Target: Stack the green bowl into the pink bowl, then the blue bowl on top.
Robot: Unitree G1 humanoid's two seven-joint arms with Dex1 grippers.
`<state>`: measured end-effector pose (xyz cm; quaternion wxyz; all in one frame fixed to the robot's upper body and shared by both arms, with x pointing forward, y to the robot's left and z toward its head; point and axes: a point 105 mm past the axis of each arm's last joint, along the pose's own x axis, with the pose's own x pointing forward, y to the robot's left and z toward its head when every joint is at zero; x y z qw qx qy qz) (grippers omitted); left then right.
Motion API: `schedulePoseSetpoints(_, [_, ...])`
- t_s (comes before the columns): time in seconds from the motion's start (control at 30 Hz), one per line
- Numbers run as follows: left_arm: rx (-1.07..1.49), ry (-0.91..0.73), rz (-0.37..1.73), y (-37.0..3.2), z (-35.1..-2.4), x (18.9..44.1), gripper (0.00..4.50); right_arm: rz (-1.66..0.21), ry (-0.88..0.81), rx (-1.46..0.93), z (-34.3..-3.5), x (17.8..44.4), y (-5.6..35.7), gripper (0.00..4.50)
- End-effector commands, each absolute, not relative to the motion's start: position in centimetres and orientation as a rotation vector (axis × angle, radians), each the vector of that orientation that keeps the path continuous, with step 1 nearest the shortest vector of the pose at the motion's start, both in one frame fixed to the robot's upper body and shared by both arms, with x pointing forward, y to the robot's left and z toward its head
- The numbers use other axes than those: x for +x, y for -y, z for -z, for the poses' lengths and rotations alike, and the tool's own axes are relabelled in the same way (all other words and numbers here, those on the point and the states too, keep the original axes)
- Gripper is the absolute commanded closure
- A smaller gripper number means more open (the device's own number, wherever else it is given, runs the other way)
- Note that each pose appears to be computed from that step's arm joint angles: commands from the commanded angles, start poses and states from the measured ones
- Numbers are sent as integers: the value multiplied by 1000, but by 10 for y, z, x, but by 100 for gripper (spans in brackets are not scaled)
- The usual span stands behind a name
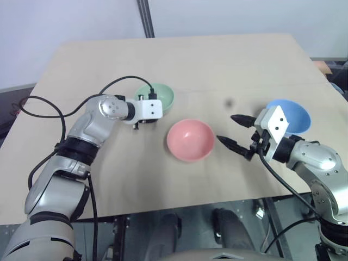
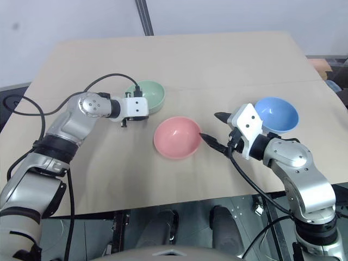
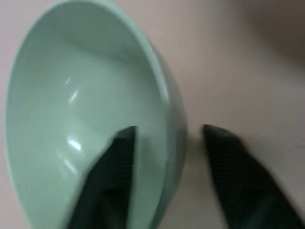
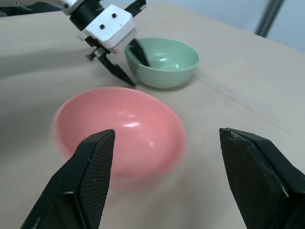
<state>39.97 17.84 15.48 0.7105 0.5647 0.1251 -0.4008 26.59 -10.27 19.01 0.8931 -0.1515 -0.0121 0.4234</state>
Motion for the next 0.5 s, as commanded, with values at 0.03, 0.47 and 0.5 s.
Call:
schedulePoseSetpoints(0.03, [1272,-226,901,-173,-171,401,436,-863,94,-337,-204,257,105,85])
schedulePoseSetpoints(0.47, [1178,49,1125,-145,-224,353,448,-845,137,-357,-209,249,122,85])
schedulePoseSetpoints(0.5, [1174,85,1192,-139,-230,340,448,-842,156,-353,-211,246,126,85])
